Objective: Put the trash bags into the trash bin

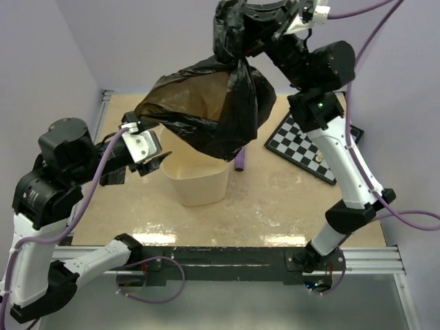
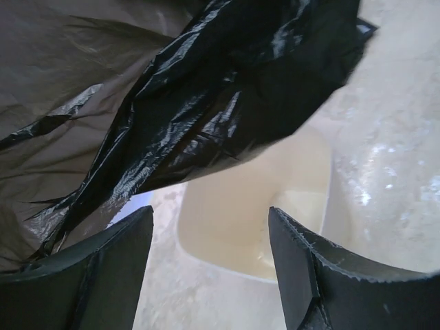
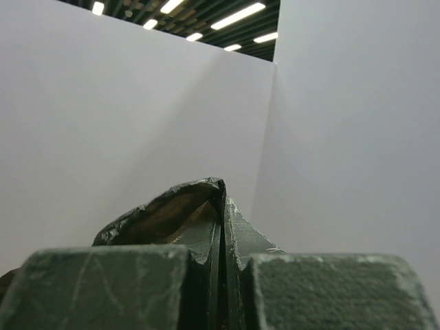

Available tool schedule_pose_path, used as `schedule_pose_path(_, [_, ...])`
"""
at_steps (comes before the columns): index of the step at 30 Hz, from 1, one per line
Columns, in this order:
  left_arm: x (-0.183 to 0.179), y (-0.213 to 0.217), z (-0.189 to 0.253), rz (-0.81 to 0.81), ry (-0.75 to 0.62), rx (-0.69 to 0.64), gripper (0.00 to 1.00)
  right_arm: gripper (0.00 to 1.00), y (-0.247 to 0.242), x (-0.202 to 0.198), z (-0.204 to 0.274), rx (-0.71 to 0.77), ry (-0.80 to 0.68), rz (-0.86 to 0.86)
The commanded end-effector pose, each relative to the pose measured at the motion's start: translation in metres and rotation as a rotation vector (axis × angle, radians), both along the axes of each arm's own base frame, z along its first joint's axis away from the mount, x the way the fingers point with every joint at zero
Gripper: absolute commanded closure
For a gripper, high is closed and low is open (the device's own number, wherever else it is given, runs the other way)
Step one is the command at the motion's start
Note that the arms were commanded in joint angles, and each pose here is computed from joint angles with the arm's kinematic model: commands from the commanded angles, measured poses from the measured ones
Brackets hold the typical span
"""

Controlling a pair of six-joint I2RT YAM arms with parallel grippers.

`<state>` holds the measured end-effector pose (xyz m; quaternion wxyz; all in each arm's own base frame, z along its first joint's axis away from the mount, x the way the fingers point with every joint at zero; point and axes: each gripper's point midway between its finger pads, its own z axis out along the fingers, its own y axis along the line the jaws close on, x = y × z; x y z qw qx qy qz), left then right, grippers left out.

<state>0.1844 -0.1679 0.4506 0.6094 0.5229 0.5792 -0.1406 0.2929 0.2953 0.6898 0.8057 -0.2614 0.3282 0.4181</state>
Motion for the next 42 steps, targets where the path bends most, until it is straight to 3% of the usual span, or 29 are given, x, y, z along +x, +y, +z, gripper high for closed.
schedule_pose_path(1, [0.010,0.038,0.013,0.198,-0.088,0.025,0.27,1.00,0.011,-0.017,0.030,0.140,0.011,0.042])
schedule_pose_path(14, [0.035,0.071,0.049,0.412,-0.255,0.002,0.27,1.00,0.061,-0.009,0.020,0.262,0.160,0.067])
schedule_pose_path(19, [0.041,0.084,0.050,0.481,-0.302,0.021,0.28,1.00,0.073,0.011,-0.009,0.252,0.266,0.048])
schedule_pose_path(27, [0.041,0.088,0.021,0.494,-0.258,0.062,0.27,1.00,0.083,0.046,-0.077,0.202,0.445,-0.048])
schedule_pose_path(31, [0.046,0.081,-0.024,0.464,-0.173,0.145,0.25,1.00,0.066,0.052,-0.107,0.188,0.463,-0.126])
schedule_pose_path(35, [0.020,0.077,-0.054,0.358,-0.087,0.204,0.20,1.00,0.044,0.076,-0.160,0.152,0.560,-0.243])
schedule_pose_path(39, [-0.009,0.084,-0.047,0.313,-0.014,0.220,0.19,1.00,0.026,0.083,-0.186,0.113,0.585,-0.300])
schedule_pose_path(42, [-0.012,0.090,-0.021,0.321,-0.087,0.213,0.19,1.00,0.020,0.088,-0.200,0.098,0.602,-0.340])
